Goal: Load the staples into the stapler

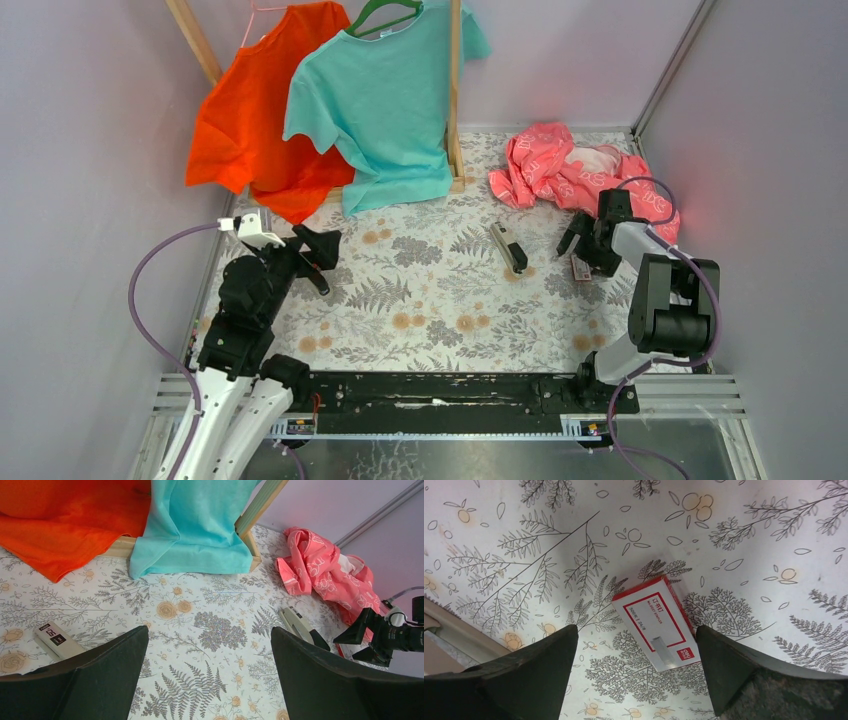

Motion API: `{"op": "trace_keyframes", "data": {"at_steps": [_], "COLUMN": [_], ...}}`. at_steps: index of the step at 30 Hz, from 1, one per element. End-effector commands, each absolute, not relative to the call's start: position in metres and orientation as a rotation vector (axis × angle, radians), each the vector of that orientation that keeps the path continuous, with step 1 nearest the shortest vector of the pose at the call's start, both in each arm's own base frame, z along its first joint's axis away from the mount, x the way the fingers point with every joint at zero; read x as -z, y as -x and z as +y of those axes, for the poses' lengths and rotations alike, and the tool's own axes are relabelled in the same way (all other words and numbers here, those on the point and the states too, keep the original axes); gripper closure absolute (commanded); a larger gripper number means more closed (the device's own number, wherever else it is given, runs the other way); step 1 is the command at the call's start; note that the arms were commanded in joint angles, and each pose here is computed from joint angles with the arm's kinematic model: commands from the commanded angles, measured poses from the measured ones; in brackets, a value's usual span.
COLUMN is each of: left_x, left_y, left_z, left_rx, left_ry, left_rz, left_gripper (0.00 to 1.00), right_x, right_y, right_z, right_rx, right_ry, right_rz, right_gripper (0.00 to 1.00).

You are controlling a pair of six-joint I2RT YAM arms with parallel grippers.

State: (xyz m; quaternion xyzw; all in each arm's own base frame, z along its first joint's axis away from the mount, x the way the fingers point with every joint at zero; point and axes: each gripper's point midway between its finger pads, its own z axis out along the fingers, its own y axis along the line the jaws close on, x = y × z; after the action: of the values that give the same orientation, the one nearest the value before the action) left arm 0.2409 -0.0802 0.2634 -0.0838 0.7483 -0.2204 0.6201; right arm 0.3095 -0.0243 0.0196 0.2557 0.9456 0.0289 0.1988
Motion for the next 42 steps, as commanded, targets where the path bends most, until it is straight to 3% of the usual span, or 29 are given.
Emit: {"op": "trace_keyframes", "data": {"at_steps": [1, 9, 22, 27, 42], "left_x": [-0.273, -0.274, -0.275, -0.276, -0.279], "left_y": [-0.240, -0.239, -0.237, -0.236, -0.233], "left_z": [-0.087, -0.089, -0.089, -0.089, -0.093], "left_rx": [0.545, 0.555, 0.560, 0.563, 0.594], "left_ry": [0.165, 0.158, 0.155, 0.155, 0.140], "left_rz": [1.676, 1.672, 1.665, 1.659, 1.648], "left_gripper": [0.00, 0.00, 0.00, 0.00, 0.00], "right_x": [-0.022, -0.017, -0.007, -0.006, -0.024], "right_y": [-0.305, -0.294, -0.286, -0.279, -0.241], "right_z": [-0.016, -0.020, -0.014, -0.002, 0.044], "right_rx": [-0.143, -0.029, 0.086, 0.055, -0.019], "right_ry": [-0.683, -0.663, -0.588, -0.568, -0.511], "right_rz": [2.670, 2.724, 2.802, 2.829, 2.819], "right_gripper": [0.07, 0.26, 0.37, 0.46, 0.47]}}
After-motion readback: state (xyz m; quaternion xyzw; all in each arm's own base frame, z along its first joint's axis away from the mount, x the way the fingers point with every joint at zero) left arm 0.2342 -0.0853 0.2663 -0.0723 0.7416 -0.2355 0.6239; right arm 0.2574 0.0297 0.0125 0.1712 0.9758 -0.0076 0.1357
